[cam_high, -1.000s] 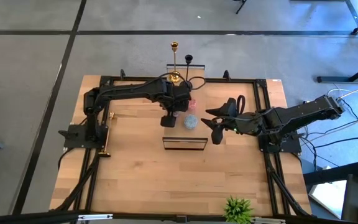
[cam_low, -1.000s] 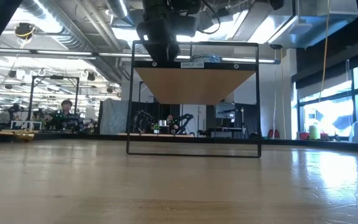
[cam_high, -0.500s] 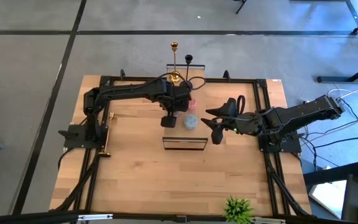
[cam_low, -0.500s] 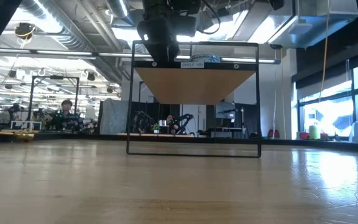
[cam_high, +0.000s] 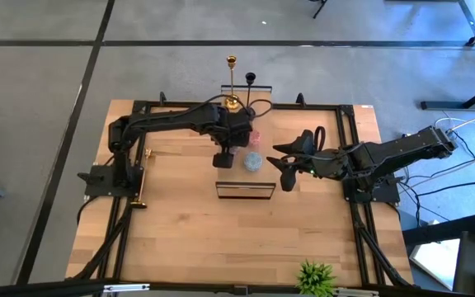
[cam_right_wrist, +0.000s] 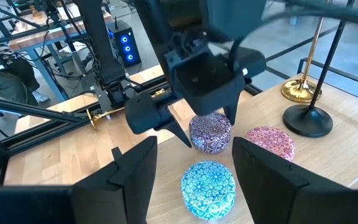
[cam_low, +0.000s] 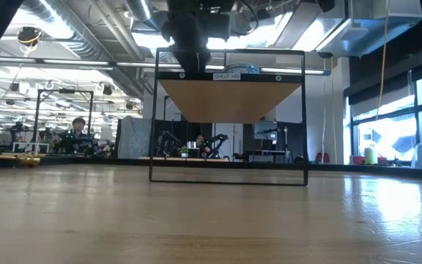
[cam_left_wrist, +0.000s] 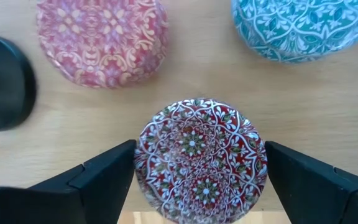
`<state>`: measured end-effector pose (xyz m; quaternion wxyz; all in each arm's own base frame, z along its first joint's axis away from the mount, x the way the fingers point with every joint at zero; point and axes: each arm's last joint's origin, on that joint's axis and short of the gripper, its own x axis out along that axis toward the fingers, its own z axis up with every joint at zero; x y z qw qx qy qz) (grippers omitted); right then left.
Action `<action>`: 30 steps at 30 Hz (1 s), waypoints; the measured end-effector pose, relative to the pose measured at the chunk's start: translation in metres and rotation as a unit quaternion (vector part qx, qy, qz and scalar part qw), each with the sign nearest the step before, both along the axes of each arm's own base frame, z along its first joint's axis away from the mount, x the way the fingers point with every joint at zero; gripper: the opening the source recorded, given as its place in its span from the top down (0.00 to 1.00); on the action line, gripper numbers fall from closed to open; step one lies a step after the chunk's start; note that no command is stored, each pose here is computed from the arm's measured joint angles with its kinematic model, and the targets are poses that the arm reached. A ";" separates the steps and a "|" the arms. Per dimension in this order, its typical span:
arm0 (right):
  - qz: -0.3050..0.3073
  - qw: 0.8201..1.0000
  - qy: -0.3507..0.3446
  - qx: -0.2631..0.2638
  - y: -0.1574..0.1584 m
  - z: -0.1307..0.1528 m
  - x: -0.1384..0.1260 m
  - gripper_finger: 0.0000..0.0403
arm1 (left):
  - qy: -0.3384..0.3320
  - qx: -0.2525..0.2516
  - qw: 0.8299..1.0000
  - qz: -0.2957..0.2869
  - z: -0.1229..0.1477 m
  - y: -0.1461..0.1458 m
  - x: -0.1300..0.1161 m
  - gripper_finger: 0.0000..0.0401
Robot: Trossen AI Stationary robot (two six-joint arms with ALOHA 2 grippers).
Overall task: Pick & Place candle stick holders
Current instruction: Put the violet scented candle on the shelf, then put the gold candle holder on the shelf
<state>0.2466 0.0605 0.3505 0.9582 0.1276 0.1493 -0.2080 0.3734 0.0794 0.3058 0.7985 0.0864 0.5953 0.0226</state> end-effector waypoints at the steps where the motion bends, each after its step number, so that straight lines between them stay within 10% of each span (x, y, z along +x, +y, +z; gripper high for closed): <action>1: 0.000 1.000 0.000 0.000 0.000 0.000 0.000 0.47 | -0.001 0.002 1.000 0.000 0.001 0.000 -0.001 0.14; 30: -0.007 1.000 -0.003 0.005 -0.001 0.000 0.000 0.47 | -0.019 0.013 1.000 0.002 0.020 -0.002 -0.013 0.14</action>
